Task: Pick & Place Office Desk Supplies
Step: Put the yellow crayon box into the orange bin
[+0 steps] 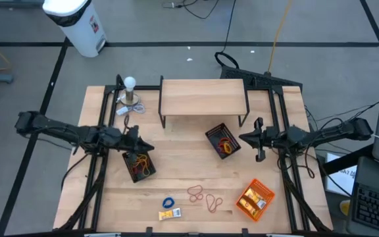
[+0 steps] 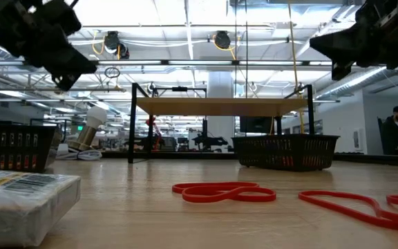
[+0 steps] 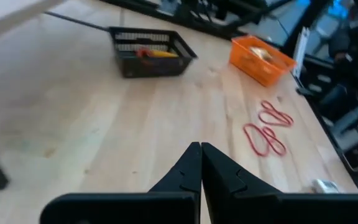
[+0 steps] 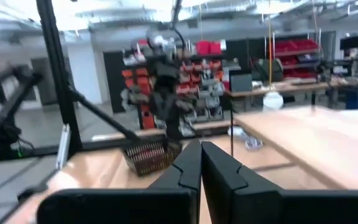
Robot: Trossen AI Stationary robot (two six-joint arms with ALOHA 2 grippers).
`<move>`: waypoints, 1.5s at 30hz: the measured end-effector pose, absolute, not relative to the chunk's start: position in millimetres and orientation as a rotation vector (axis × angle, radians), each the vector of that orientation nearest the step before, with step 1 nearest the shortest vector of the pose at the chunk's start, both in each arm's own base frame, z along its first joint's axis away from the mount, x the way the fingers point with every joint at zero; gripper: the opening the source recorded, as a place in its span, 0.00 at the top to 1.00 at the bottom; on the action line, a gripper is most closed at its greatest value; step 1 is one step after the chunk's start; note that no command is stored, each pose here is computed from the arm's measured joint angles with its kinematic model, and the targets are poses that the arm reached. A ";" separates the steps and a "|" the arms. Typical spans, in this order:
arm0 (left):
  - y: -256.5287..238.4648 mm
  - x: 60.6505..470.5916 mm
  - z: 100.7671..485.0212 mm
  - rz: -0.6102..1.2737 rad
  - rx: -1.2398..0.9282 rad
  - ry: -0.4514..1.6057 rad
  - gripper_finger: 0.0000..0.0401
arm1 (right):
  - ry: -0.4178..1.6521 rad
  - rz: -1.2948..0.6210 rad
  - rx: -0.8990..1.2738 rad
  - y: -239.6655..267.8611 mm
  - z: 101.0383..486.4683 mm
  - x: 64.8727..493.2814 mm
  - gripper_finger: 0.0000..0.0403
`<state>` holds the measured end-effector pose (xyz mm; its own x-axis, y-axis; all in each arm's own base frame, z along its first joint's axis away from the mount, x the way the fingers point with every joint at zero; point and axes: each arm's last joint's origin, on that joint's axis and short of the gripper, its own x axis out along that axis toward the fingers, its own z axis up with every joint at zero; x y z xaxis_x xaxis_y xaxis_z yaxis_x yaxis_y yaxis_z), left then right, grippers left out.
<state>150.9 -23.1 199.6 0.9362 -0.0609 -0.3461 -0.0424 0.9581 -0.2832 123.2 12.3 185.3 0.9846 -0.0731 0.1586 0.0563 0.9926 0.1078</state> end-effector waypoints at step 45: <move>-260.1 288.6 142.5 -0.137 -0.253 1.225 0.36 | -0.082 -0.147 0.264 19.7 174.0 130.6 0.99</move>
<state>288.6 -260.1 142.5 0.3351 -0.2391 -0.9113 -0.0319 0.9638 -0.2646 130.6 19.7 174.0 0.9858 -0.1559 0.0619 0.1343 0.9548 0.2653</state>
